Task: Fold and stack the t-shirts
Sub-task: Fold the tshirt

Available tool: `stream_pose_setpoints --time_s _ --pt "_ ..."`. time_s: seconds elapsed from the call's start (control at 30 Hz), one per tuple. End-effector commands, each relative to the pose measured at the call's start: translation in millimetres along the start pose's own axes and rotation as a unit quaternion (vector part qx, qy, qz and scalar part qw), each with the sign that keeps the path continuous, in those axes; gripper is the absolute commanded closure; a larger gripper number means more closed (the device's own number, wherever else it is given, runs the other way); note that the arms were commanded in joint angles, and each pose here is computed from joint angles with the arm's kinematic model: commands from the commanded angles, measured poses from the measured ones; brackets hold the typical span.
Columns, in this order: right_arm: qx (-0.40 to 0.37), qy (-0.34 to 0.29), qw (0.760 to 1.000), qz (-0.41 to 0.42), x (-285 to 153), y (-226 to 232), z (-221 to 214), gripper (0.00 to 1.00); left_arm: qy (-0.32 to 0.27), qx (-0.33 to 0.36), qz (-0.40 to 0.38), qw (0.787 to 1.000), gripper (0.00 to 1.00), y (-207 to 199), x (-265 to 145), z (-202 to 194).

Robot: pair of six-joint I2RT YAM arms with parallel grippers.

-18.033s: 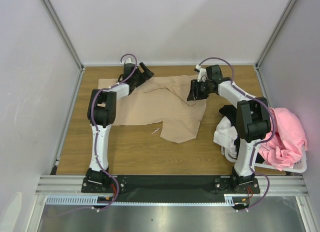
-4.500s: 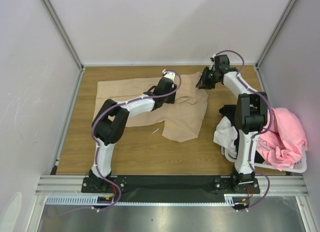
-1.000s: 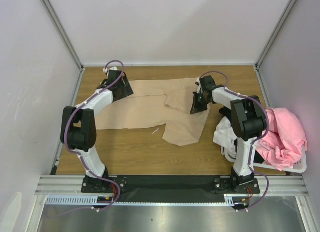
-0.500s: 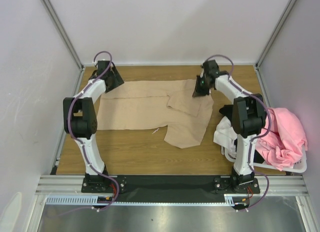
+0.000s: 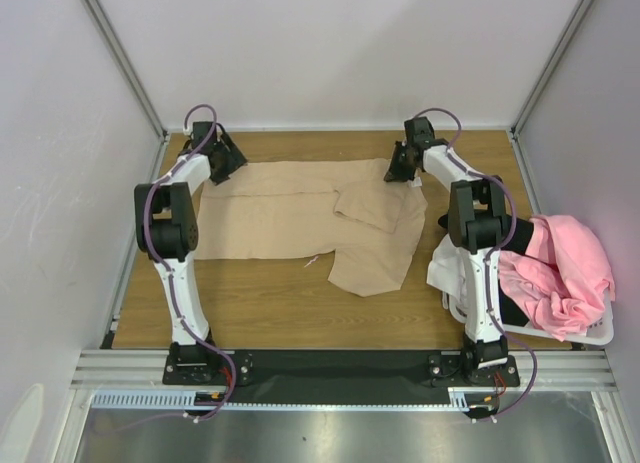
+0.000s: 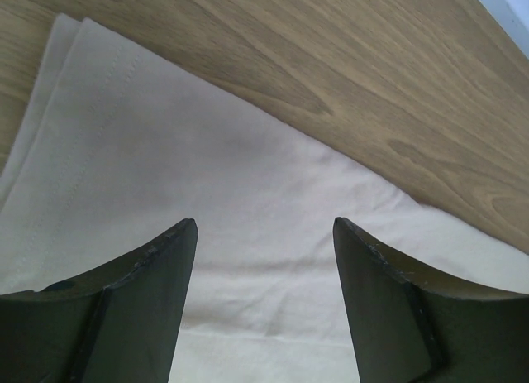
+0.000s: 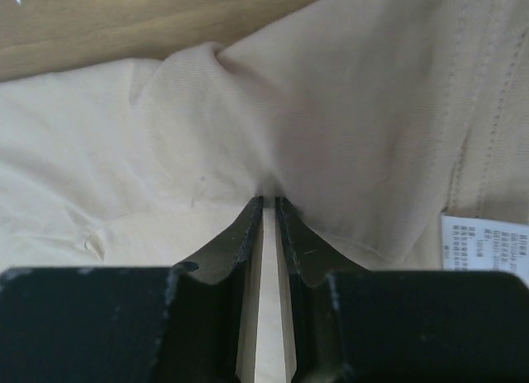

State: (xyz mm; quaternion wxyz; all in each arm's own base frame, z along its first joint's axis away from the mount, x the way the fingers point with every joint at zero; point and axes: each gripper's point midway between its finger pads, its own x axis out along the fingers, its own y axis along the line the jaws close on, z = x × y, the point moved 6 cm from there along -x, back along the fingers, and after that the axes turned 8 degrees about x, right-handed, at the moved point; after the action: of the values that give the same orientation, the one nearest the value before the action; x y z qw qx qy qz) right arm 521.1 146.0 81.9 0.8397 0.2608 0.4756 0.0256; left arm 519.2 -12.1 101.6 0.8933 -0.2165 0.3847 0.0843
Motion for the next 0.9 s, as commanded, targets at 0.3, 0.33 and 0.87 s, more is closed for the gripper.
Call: stream_pose_setpoints --time_s 0.3,0.33,0.87 --pt "0.054 -0.045 0.997 -0.042 15 -29 27 0.83 -0.014 -0.073 -0.03 0.997 0.27 9 31 30" --pt "0.06 -0.047 0.996 -0.04 17 -30 29 0.83 -0.006 -0.076 -0.026 0.997 0.28 14 40 26" --pt "0.062 -0.104 0.993 0.014 23 -9 79 0.81 -0.047 -0.055 -0.111 0.991 0.25 -13 57 72"
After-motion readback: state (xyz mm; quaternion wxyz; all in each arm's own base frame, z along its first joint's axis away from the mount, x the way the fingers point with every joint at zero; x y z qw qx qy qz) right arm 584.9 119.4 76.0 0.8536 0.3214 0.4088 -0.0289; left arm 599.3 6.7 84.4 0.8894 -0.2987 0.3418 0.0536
